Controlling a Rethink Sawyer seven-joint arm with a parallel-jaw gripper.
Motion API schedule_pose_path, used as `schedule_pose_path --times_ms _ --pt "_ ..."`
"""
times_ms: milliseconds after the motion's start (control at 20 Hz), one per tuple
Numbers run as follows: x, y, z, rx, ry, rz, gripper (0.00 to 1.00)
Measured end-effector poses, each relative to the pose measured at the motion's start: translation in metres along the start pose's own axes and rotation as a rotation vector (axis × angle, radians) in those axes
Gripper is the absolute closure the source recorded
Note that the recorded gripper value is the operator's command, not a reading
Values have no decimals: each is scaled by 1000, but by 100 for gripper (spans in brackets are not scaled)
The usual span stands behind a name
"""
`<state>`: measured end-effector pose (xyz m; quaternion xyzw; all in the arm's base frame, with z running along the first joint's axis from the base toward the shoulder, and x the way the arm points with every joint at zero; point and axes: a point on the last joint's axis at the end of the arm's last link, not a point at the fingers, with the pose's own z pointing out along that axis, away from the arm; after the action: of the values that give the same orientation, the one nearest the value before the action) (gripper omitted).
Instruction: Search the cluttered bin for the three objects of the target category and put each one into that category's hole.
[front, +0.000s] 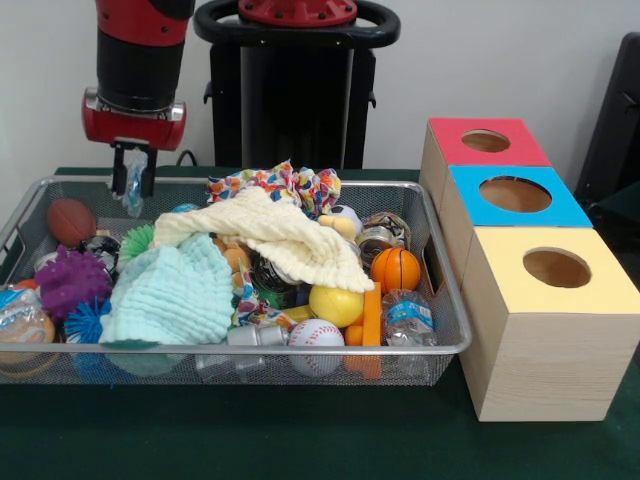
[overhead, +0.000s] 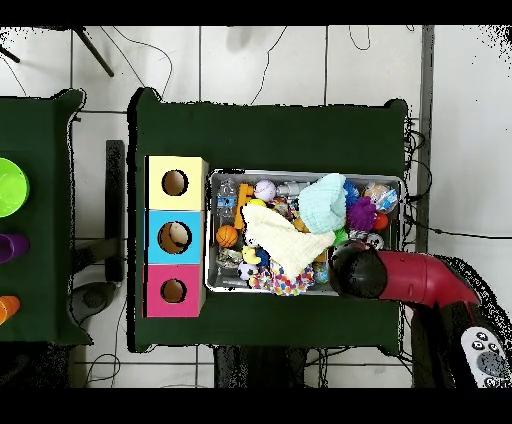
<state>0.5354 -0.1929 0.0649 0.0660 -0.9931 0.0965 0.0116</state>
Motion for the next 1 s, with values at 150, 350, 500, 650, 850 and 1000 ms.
schedule_pose_path --times_ms 150,350,500,650,850,1000 --pt "-5 -1 -11 4 0 9 100" --pt "-14 2 -32 7 2 20 100" --pt "-18 6 -39 8 3 18 100" --pt "-26 16 -52 8 2 12 100" --pt "-36 29 -64 6 -6 2 100" --pt "-43 40 -70 2 -15 -7 100"
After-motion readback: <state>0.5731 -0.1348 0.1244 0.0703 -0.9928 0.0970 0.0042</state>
